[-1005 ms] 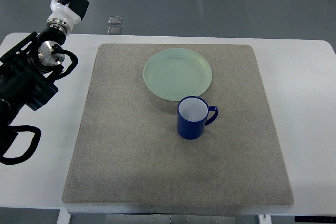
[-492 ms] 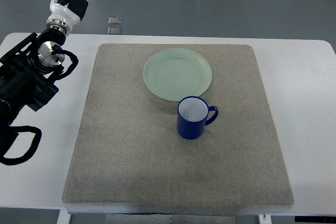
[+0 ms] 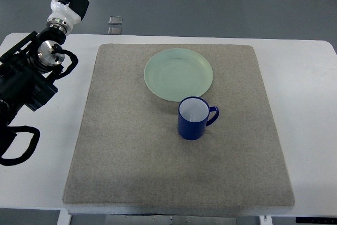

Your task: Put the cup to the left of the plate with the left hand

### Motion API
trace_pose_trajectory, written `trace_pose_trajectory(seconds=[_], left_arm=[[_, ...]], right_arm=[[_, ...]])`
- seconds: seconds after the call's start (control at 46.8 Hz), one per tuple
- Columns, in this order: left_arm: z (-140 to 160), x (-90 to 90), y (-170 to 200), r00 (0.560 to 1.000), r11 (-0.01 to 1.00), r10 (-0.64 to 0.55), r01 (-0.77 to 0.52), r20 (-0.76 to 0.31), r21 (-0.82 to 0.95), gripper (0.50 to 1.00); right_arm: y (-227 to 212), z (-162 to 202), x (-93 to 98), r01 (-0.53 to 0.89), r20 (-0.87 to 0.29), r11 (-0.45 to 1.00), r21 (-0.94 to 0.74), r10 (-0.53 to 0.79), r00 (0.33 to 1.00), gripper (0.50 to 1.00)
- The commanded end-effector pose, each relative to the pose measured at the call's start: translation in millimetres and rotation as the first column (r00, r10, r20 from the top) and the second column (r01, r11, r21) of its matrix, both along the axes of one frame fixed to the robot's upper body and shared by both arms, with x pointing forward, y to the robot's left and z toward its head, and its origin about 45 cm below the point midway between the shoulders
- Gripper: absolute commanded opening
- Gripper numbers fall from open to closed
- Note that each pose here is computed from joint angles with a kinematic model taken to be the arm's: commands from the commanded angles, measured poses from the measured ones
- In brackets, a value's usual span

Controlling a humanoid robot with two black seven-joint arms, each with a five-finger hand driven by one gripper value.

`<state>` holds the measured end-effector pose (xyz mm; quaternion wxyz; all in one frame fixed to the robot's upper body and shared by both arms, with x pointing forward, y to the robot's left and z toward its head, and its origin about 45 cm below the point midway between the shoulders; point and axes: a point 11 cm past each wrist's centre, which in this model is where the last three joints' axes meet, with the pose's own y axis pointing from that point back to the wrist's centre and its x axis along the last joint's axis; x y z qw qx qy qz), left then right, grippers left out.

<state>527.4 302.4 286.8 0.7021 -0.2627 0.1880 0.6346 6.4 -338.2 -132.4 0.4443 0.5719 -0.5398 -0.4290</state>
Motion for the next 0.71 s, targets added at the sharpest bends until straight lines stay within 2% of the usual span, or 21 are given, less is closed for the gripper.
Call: trace_pose_trajectory(seconds=[0.0,0.385,0.684], left_arm=[[2.0,0.1,-5.5,1.0,0.999,-0.025,0.024,0.004,0.023,0.999],[7.6,-3.9,-20.1,0.991,0.975,-0.134,0.132,-0.001,0.178,0.999],[-2.5,-17.6,-42.2,0.96,0.904,-0.274,0.277,-0.056,0.325,0.999]], right_arm=[[-0.2,0.0,0.0,0.0,0.0,1.0,-0.001,0.0,1.0,0.932],[0.3,0.0,0.0,0.0,0.0,1.0,0.001,0.0,1.0,0.932],[0.3,0.0,0.0,0.0,0.0,1.0,0.001,0.0,1.0,0.932]])
